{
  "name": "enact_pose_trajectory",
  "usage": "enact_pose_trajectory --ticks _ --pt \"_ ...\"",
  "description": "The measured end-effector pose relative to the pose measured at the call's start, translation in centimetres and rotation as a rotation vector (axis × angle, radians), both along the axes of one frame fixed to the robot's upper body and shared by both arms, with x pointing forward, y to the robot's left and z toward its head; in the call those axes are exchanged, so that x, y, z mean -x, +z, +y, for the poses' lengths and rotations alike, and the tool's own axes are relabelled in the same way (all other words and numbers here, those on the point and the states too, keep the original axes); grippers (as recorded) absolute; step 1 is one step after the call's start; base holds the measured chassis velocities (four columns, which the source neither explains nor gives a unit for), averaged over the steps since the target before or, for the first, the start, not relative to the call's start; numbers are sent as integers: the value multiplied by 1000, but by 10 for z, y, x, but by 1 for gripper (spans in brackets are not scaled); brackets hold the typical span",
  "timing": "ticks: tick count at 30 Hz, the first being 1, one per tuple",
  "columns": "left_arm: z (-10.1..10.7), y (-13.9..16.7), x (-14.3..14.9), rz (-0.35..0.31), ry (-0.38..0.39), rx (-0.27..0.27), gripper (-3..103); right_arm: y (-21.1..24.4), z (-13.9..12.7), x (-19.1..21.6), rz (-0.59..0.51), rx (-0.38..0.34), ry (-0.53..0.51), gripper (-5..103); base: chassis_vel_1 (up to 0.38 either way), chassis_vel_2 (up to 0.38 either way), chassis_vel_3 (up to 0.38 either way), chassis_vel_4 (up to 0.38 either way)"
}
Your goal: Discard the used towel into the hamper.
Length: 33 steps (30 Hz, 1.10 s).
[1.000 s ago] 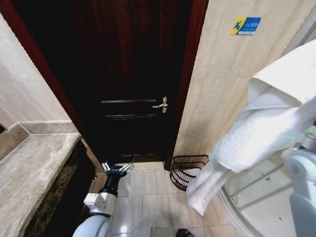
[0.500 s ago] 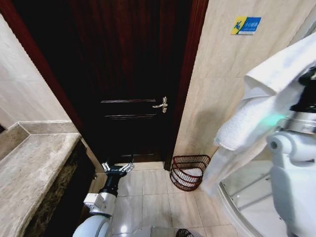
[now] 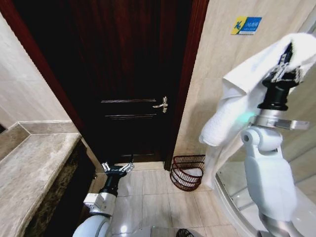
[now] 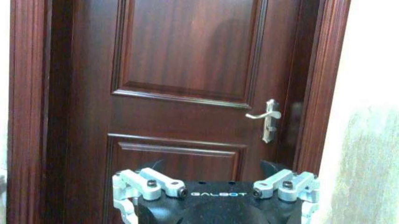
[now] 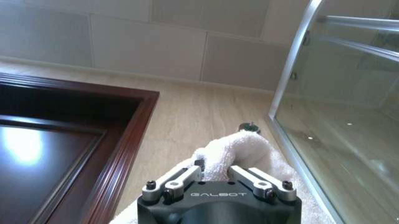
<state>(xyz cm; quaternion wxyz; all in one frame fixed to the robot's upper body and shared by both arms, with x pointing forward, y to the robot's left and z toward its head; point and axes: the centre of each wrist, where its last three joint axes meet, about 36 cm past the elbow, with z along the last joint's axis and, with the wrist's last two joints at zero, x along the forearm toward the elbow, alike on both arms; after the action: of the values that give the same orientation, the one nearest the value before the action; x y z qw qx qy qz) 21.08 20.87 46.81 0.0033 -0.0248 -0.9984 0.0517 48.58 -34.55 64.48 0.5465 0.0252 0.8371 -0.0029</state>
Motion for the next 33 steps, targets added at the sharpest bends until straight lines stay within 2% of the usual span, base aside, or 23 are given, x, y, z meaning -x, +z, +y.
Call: enact_pose_trajectory --ticks 20,33 --pt "0 0 0 0 0 0 100 41 -1 -24 -74 35 15 6 0 0 0 0" --pt "0 0 0 0 0 0 100 49 -3 -34 -92 53 20 6 0 0 0 0"
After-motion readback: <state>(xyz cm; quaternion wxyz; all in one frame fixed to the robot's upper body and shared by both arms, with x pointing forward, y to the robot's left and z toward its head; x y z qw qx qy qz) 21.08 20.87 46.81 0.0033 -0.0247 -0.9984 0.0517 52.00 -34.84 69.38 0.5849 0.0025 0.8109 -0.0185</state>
